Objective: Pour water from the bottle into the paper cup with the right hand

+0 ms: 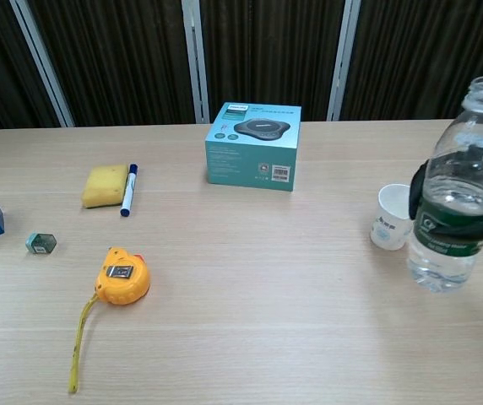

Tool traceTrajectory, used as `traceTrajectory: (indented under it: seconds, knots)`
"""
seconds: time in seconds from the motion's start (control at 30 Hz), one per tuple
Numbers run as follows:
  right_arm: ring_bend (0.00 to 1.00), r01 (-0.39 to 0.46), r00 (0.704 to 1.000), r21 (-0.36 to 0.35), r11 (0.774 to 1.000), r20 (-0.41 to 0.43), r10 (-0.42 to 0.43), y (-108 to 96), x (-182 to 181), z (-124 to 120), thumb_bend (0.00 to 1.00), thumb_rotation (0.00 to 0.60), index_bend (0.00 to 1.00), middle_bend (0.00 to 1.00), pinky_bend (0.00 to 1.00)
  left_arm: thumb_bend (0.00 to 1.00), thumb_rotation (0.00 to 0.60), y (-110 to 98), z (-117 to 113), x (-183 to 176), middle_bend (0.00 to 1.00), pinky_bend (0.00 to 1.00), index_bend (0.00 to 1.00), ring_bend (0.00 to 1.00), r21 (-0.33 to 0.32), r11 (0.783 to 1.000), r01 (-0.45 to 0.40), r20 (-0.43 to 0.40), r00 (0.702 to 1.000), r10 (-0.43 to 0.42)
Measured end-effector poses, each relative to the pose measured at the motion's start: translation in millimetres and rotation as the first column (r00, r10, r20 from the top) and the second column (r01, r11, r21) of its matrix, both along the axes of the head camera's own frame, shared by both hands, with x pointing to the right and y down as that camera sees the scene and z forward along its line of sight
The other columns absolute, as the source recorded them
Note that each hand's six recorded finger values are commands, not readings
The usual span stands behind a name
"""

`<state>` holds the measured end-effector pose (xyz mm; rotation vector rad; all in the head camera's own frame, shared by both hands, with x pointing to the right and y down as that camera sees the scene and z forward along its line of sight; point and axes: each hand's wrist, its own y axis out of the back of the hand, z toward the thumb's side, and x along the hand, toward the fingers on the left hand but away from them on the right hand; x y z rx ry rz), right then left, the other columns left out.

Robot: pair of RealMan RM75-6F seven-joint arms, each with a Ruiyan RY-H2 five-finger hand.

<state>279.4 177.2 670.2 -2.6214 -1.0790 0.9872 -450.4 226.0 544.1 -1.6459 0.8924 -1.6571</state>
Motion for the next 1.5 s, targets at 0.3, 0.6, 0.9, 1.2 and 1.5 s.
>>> traceTrajectory:
  seconds: [0.3,0.6,0.9,1.2,1.5]
  knots:
    - [0.45,0.131,0.991,0.038,0.991,0.003,-0.131,16,-43,27,0.7,0.6,0.48,0.59,0.47,0.0,0.6,0,4,-1,0.0,0.0,0.0,0.0,-0.011,1.0,0.004,0.013,1.0,-0.004]
    - [0.45,0.168,0.986,0.073,0.983,-0.013,-0.167,24,-51,43,0.7,0.6,0.48,0.59,0.47,0.0,0.6,0,5,-2,0.0,0.0,0.0,0.0,-0.014,1.0,0.005,0.012,1.0,-0.005]
    - [0.41,0.147,0.989,0.064,0.987,-0.014,-0.146,25,-47,52,0.36,0.6,0.45,0.55,0.47,0.0,0.6,1,5,-1,0.0,0.0,0.0,0.0,-0.018,1.0,0.003,0.007,1.0,-0.003]
    - [0.29,0.14,0.99,0.078,0.987,-0.001,-0.141,27,-44,51,0.0,0.6,0.28,0.39,0.4,0.0,0.6,3,4,2,0.0,0.0,0.0,0.0,-0.022,1.0,-0.006,0.002,1.0,0.006]
    - [0.19,0.13,0.991,0.08,0.988,-0.005,-0.13,28,-38,47,0.0,0.6,0.19,0.28,0.27,0.0,0.6,3,0,2,0.0,0.0,0.0,0.0,-0.014,1.0,-0.008,-0.008,1.0,0.008]
